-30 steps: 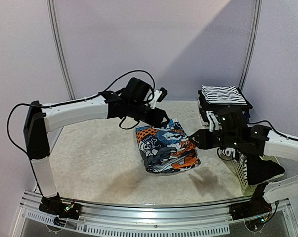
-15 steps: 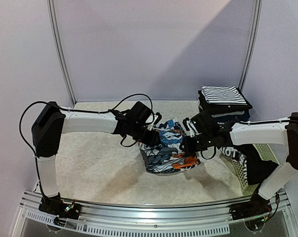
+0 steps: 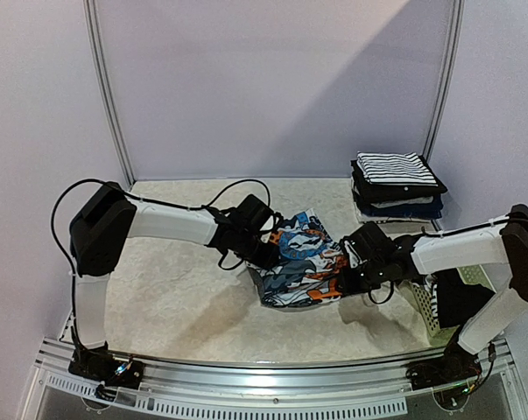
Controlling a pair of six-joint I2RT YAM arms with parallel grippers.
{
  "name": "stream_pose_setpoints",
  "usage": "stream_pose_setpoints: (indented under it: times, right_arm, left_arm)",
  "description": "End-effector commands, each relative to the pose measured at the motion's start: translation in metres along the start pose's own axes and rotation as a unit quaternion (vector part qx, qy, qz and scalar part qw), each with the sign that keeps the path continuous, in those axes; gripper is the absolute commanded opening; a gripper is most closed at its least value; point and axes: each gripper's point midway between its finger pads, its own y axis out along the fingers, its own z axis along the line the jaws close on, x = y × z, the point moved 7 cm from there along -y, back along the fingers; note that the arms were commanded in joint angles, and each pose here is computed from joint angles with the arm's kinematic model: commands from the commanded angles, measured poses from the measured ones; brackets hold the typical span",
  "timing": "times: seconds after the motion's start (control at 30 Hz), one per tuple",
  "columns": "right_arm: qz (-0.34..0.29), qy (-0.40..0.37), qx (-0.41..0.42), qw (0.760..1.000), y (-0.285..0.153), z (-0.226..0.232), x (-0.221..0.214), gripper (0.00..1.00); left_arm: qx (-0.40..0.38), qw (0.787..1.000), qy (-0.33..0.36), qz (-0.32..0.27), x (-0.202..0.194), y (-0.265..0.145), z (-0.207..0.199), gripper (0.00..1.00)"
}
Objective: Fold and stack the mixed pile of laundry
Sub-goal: Smooth out the square-folded shorts at the center of the board.
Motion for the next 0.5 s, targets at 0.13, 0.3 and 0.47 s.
stream_pose_setpoints:
  times: [0.13,0.3,0.47]
  right_arm:
    - [-0.092,-0.043,0.082,0.991,-0.085,0.04,0.057,0.34]
    - [-0.161,-0.038,0.054,0.985,-0.108,0.031,0.099,0.52]
    - [-0.133,-0.032,0.073,0.988,-0.081,0.017,0.137,0.59]
  left_arm:
    - [0.04,0.995,0.068,-0.054,0.027,-0.06,-0.027,0.56]
    - [0.017,0.993,0.093,-0.075,0.034,-0.085,-0.053,0.55]
    - [-0.05,0.99,0.11,-0.075,0.03,-0.083,-0.083,0.5]
